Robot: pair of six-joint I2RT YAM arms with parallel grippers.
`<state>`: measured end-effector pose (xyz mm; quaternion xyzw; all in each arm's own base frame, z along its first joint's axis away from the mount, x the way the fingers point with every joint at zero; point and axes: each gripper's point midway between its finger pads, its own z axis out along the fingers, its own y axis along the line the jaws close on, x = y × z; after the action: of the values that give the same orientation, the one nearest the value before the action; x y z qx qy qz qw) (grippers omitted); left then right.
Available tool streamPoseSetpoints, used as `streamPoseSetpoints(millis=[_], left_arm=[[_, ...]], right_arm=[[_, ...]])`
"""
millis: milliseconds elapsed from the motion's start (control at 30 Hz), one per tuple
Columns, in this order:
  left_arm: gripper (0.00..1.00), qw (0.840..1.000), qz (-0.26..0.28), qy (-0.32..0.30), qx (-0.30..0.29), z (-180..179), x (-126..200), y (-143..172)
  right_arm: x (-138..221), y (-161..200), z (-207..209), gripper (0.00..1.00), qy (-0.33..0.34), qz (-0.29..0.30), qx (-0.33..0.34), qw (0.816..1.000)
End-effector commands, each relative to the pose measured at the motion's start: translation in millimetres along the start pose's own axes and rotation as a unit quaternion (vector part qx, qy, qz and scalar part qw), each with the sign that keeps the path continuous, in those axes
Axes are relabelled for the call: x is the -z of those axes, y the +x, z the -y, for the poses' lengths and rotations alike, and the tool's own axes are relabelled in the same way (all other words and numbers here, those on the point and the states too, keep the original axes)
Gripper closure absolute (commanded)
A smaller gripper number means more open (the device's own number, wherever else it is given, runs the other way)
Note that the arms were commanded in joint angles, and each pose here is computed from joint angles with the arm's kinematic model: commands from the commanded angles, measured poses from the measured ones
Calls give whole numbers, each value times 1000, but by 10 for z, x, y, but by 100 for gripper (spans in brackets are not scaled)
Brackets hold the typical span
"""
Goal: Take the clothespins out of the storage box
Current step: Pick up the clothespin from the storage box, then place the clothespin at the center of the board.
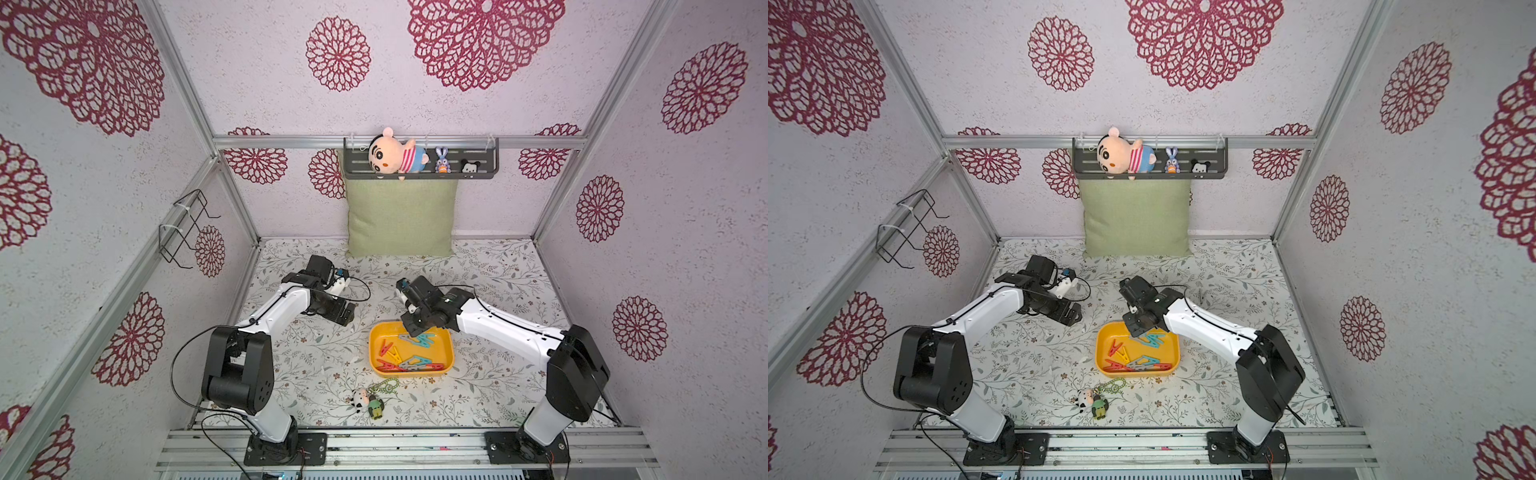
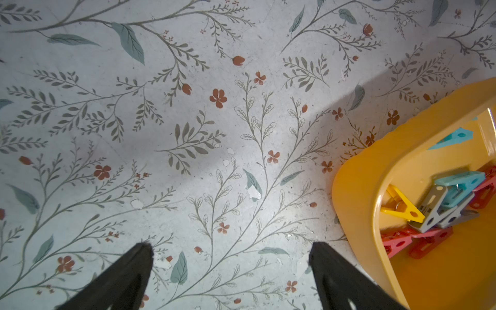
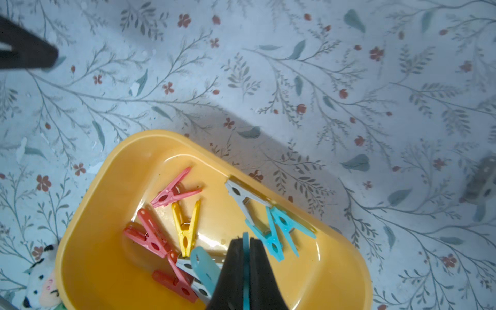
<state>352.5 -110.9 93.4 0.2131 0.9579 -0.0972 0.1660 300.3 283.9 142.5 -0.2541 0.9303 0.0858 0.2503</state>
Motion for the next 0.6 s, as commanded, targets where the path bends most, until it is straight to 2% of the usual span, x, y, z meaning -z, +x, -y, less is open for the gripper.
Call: streamPoseSetpoints(millis=[0, 300, 400, 567], left_arm=[[1, 1000, 7, 1, 3, -1, 32, -21], [1, 1000, 7, 6, 3, 21, 30, -22], [1, 1000, 8, 5, 4, 17, 36, -28], [1, 1000, 11, 4, 3, 16, 51, -37]], right_arm=[[271, -110, 402, 100, 29, 30, -66, 997], [332, 121, 1712, 100, 161, 8, -152, 975], [261, 190, 2066, 100, 184, -5, -182, 966], [35, 297, 2463, 100, 185, -16, -231, 955]])
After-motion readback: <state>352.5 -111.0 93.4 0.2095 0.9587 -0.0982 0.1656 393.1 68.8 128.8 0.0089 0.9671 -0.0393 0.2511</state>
